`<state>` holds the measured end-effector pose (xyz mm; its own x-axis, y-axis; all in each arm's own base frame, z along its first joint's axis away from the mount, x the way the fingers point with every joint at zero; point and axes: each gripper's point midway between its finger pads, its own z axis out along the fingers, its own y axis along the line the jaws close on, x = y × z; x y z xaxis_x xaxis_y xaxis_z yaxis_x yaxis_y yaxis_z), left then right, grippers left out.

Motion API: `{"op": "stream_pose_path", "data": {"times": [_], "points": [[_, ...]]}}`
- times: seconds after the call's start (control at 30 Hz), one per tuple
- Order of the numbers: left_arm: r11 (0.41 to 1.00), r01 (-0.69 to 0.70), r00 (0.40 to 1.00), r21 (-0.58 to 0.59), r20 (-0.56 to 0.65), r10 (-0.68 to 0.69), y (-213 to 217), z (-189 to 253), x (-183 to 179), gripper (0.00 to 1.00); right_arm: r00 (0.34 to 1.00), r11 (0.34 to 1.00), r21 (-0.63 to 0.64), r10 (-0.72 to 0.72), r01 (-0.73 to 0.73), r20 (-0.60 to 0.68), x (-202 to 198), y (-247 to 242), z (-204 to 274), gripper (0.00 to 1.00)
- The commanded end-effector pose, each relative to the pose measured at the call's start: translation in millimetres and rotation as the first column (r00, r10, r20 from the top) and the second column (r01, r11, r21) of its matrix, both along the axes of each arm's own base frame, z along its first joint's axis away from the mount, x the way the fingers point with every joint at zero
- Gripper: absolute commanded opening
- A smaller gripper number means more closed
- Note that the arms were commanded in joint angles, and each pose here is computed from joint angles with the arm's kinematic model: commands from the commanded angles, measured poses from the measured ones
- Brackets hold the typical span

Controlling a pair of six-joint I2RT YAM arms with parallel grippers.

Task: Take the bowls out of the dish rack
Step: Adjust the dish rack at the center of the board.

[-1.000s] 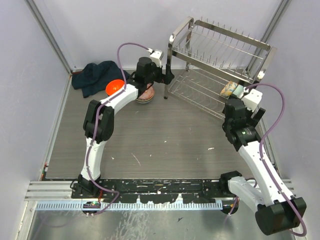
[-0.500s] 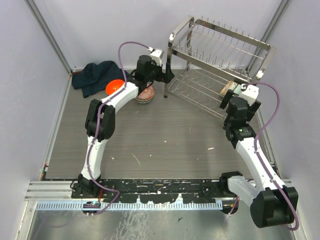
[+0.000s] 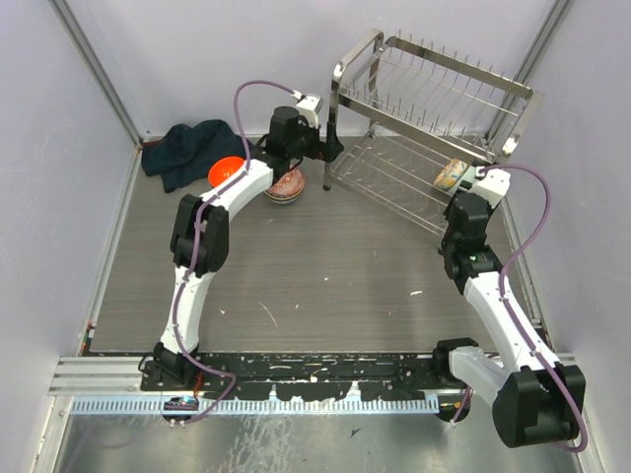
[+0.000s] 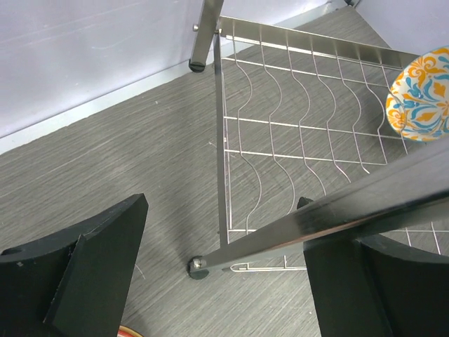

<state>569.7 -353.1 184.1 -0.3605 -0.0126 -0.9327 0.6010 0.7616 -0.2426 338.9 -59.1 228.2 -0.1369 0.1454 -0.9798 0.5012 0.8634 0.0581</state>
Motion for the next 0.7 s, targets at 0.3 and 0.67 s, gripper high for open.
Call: {"op": "stream_pose_path", "data": {"times": [0.3, 0.67], "points": [[0.999, -0.029, 1.000, 0.030, 0.010, 0.029, 15.4, -8.6, 24.9, 0.94, 0.996, 0.999, 0.032, -0.002, 0.000, 0.088, -9.0, 0.1, 19.0, 0.16], [1.000, -0.018, 1.000, 0.021, 0.000, 0.018, 12.6, -7.8, 24.8, 0.94, 0.992, 0.998, 0.043, 0.044, -0.049, 0.115, -30.4, 18.8, 36.0, 0.12]]}}
